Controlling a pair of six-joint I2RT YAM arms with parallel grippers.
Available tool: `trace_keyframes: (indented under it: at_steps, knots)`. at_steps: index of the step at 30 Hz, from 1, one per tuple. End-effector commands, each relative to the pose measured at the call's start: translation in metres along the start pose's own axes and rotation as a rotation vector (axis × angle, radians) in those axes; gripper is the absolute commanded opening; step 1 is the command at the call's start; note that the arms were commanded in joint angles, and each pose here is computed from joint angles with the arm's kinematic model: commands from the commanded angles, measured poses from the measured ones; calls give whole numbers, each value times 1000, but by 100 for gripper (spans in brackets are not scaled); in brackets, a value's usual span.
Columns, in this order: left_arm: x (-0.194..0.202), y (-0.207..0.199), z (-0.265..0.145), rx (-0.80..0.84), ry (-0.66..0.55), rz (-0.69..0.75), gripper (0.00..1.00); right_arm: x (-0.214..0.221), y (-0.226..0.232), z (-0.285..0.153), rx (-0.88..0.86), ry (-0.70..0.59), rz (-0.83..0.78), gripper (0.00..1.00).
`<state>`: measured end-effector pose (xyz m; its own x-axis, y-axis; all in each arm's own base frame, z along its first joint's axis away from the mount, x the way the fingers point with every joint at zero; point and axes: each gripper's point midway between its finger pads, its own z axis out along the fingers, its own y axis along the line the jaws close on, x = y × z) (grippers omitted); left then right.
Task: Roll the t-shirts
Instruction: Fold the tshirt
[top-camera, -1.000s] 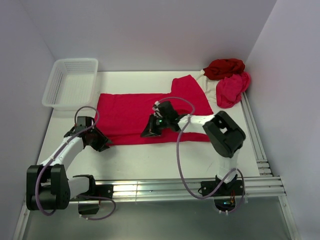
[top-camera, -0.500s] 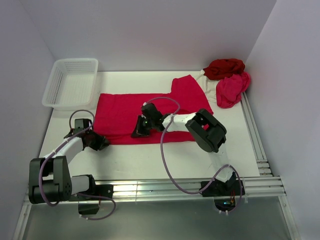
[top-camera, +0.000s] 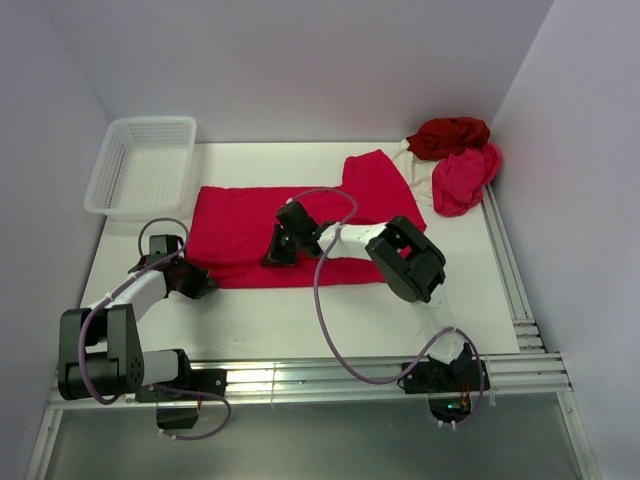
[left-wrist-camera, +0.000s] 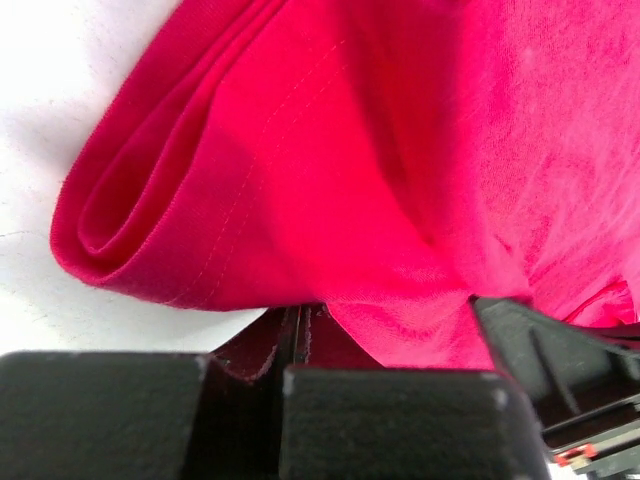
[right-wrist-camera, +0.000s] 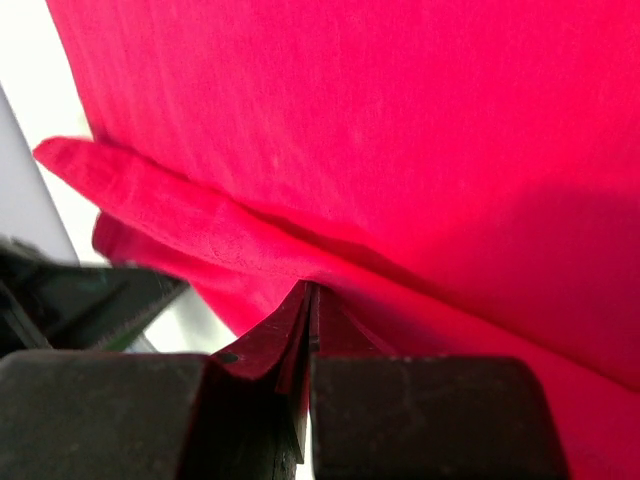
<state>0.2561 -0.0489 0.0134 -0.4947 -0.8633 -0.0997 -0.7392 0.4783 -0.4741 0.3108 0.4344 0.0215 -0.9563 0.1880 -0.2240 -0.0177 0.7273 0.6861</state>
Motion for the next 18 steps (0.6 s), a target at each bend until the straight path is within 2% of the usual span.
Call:
trace_keyframes:
  at_steps: [1, 9, 11, 12, 13, 14, 15, 17, 18]
  knots:
    - [5, 50, 7, -188, -11, -6, 0, -28, 14, 6, 33, -90, 1, 0]
    - [2, 49, 1, -206, -24, 10, 0, -73, 41, 7, -43, -168, 31, 1]
    - [-2, 44, -3, -196, -35, 18, 0, -81, 56, -5, -86, -167, -16, 10]
    - [-2, 43, -6, -201, -33, 25, 5, -86, 58, -11, -95, -172, -32, 13]
    - [-8, 34, -11, -178, -53, 34, 9, -90, 66, -25, -112, -184, -53, 22]
    - [-9, 31, -15, -173, -59, 38, 14, -91, 67, -34, -118, -186, -66, 23]
    - [-12, 27, -19, -164, -70, 45, 27, -93, 67, -44, -124, -191, -83, 25]
    - [-18, 14, -31, -131, -94, 53, 39, -99, 54, -78, -128, -206, -63, 27]
    - [-20, 10, -36, -122, -102, 59, 49, -94, 40, -99, -118, -207, -43, 27]
